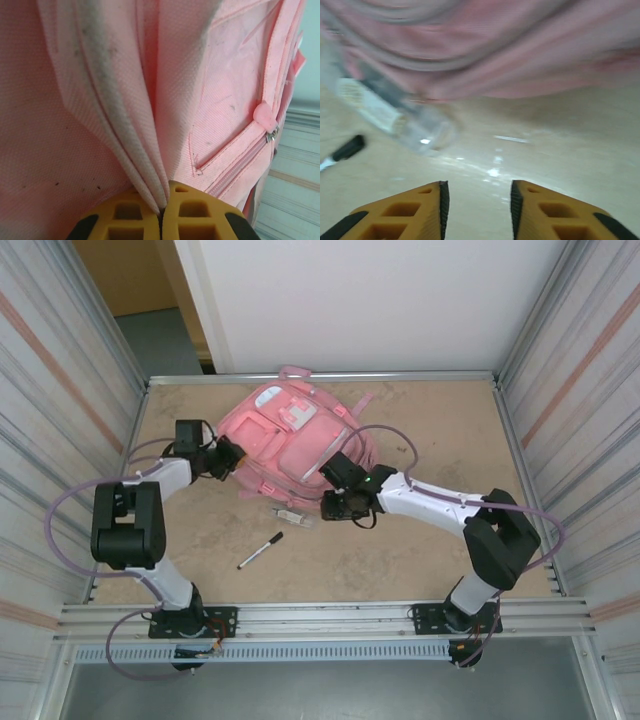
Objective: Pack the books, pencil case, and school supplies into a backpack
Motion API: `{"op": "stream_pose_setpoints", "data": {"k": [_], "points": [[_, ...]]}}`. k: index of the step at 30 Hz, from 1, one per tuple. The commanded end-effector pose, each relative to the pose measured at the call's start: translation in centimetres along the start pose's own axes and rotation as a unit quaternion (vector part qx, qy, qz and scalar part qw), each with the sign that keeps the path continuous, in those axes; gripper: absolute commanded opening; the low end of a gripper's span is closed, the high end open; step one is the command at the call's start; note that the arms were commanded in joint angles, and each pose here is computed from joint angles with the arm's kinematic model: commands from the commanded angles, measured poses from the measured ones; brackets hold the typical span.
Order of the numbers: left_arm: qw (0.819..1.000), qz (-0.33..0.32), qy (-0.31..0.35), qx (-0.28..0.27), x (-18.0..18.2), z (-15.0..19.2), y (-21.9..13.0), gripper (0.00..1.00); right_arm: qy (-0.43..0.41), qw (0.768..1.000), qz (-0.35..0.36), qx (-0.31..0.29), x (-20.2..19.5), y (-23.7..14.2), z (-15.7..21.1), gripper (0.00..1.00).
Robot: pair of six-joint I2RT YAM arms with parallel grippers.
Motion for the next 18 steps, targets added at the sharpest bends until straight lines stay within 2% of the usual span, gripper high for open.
{"op": "stream_pose_setpoints", "data": {"k": [1, 3, 7, 13, 16, 18], "points": [[1.0, 0.028, 0.001, 0.003, -1.6, 1.6, -1.2, 0.0, 0.083, 0.994, -0.041, -0.054, 3.1, 0.7, -1.9, 0.43], [1.0, 0.03, -0.005, 0.007, -1.5, 2.2, -1.2, 0.0, 0.107, 0.991, -0.045, -0.069, 4.0, 1.7, -2.1, 0.45], [0.997, 0.058, -0.037, 0.034, -0.9, 3.3, -0.7, 0.0, 0.108, 0.989, -0.006, -0.103, 5.2, 3.0, -2.6, 0.5], [0.996, 0.062, -0.035, 0.046, -0.9, 4.6, -0.9, 0.0, 0.107, 0.984, 0.037, -0.136, 4.3, 4.9, -3.6, 0.51], [0.997, 0.063, -0.027, 0.048, -1.0, 5.2, -1.0, 0.0, 0.109, 0.982, 0.03, -0.149, 3.9, 5.6, -4.4, 0.41], [0.996, 0.063, -0.024, 0.05, -1.0, 5.4, -1.0, 0.0, 0.115, 0.981, 0.023, -0.156, 3.8, 5.9, -4.8, 0.31]]}}
Point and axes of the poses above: each hand's point on the last joint's axis, 136 mm out from that joint toward the fingers, its own y axis out along the fingers, its own x axis along the line the jaws close on, z = x × y, the point moved 7 cm from there along -y, back along the fingers, and after that the axes turned 11 degrees about -y, right-handed, at the moved point
